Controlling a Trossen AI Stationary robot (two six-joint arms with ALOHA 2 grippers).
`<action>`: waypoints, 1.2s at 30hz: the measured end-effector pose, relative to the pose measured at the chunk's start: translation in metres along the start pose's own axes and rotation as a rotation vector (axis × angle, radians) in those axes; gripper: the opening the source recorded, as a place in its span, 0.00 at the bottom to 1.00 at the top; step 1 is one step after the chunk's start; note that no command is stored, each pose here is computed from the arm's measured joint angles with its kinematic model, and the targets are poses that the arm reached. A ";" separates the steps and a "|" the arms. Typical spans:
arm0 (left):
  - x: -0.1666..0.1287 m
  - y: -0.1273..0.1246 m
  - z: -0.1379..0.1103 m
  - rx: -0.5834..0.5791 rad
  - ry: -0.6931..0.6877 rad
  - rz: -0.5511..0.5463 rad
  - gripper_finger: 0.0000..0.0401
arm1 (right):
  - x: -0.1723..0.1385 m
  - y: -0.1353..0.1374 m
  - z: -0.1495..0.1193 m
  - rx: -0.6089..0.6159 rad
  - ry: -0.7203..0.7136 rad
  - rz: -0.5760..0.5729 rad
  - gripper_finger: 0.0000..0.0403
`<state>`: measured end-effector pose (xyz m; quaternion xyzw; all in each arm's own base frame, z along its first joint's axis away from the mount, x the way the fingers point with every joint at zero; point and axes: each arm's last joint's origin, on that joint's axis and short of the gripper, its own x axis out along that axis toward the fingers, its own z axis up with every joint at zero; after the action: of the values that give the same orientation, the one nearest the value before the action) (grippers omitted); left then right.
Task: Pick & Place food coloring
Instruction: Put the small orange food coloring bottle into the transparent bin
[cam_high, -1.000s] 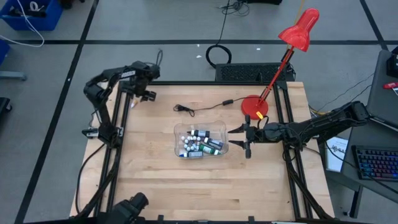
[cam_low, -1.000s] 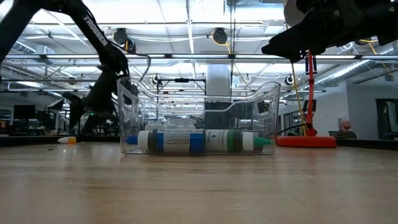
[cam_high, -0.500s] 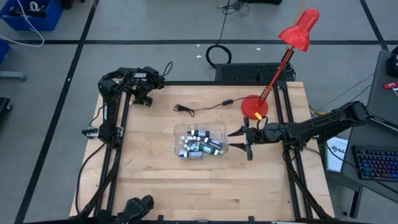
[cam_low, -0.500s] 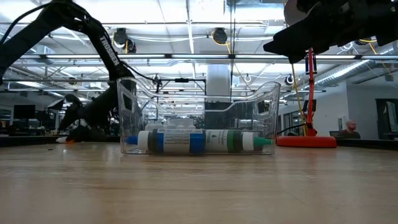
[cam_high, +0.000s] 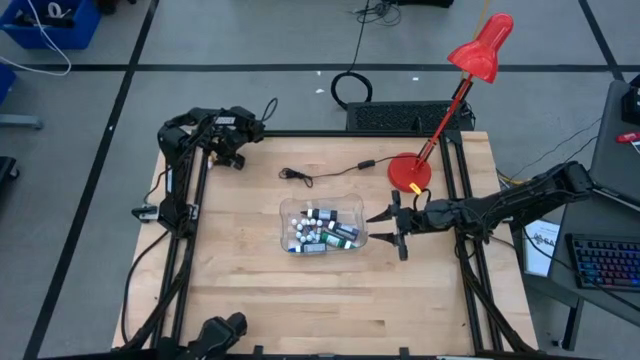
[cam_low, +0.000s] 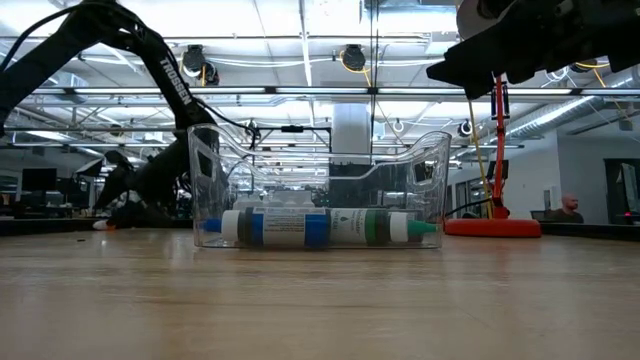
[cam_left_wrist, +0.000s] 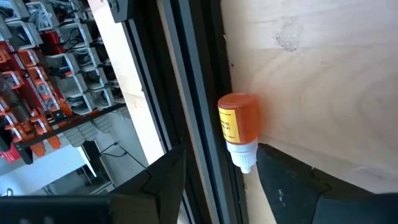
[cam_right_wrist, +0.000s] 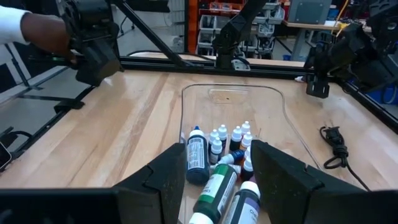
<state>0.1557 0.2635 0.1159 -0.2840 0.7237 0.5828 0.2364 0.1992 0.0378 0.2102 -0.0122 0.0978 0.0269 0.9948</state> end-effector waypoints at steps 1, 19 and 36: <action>0.000 0.000 0.000 0.000 0.000 0.000 0.48 | 0.000 0.000 0.000 0.000 -0.002 0.000 0.42; -0.002 0.003 0.004 -0.049 -0.028 -0.014 0.01 | 0.000 0.000 0.001 0.009 -0.014 0.003 0.42; -0.002 0.003 0.021 0.066 0.230 -0.147 0.00 | -0.003 0.015 0.002 0.004 -0.024 0.073 0.42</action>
<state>0.1559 0.2843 0.1149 -0.3935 0.7421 0.5032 0.2031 0.1963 0.0526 0.2124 -0.0062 0.0862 0.0633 0.9942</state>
